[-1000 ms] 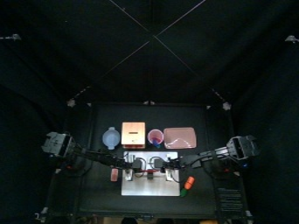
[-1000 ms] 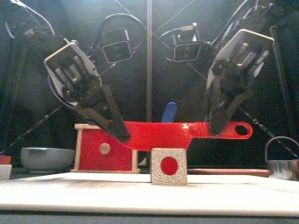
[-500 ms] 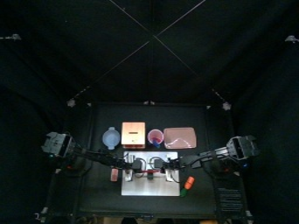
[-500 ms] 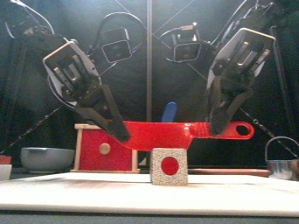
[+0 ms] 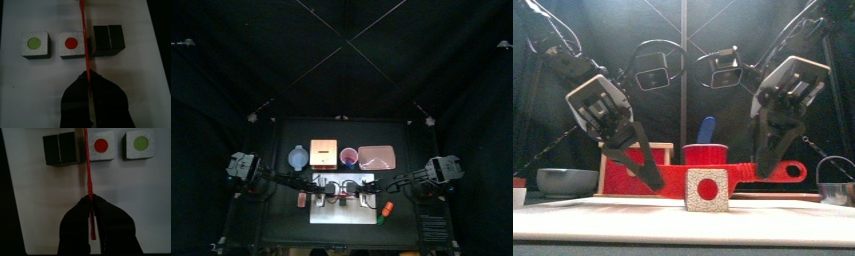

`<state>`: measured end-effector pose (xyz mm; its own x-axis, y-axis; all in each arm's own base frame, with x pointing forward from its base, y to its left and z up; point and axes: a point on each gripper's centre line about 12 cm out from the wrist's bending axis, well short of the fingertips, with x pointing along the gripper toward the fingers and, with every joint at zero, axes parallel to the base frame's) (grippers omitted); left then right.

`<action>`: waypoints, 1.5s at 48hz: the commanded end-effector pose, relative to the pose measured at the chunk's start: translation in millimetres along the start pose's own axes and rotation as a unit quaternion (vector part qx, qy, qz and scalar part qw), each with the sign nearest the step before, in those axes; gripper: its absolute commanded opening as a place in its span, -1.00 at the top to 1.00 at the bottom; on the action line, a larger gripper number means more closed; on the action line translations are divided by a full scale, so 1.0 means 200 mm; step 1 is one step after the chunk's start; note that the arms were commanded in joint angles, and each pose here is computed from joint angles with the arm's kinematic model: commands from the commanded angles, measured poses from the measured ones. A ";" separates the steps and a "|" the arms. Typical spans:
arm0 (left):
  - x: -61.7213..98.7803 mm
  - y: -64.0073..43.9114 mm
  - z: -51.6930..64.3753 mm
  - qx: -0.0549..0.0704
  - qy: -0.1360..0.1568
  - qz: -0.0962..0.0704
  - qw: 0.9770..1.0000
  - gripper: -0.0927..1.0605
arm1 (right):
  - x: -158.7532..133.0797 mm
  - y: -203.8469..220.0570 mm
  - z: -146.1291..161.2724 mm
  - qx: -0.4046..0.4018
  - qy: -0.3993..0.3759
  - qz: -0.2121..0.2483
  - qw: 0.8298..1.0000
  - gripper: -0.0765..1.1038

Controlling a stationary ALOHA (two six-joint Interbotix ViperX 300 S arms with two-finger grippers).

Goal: Cut the sushi into 4 pieces with the knife
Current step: Cut the sushi into 4 pieces

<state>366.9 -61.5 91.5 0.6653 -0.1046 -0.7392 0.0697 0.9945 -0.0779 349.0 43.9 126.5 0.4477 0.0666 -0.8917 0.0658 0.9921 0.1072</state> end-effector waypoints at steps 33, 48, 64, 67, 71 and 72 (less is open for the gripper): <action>0.08 0.02 -0.09 0.001 0.032 0.005 0.999 0.38 | 0.06 -0.01 -0.01 0.011 -0.005 0.002 1.000 0.52; 0.04 0.11 -0.03 0.012 0.014 0.019 1.000 0.38 | 0.02 -0.09 0.04 0.010 -0.011 -0.015 1.000 0.52; 0.01 0.15 0.00 0.014 0.003 0.026 1.000 0.38 | -0.04 -0.10 0.09 0.003 -0.015 -0.022 1.000 0.52; -0.01 0.15 0.02 0.015 -0.005 0.024 1.000 0.38 | -0.06 -0.10 0.10 0.002 -0.022 -0.020 1.000 0.52; -0.06 0.13 0.09 0.019 -0.025 0.022 0.999 0.38 | -0.12 -0.08 0.13 0.000 -0.041 -0.016 0.999 0.52; -0.08 0.13 0.11 0.020 -0.031 0.021 0.999 0.38 | -0.14 -0.08 0.14 0.001 -0.047 -0.014 0.999 0.52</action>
<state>369.3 -32.0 94.6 0.6748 -0.0563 -0.7358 0.0584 0.9980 -0.0228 355.5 24.7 131.9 0.4532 0.0245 -0.8911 0.0807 0.9944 0.0684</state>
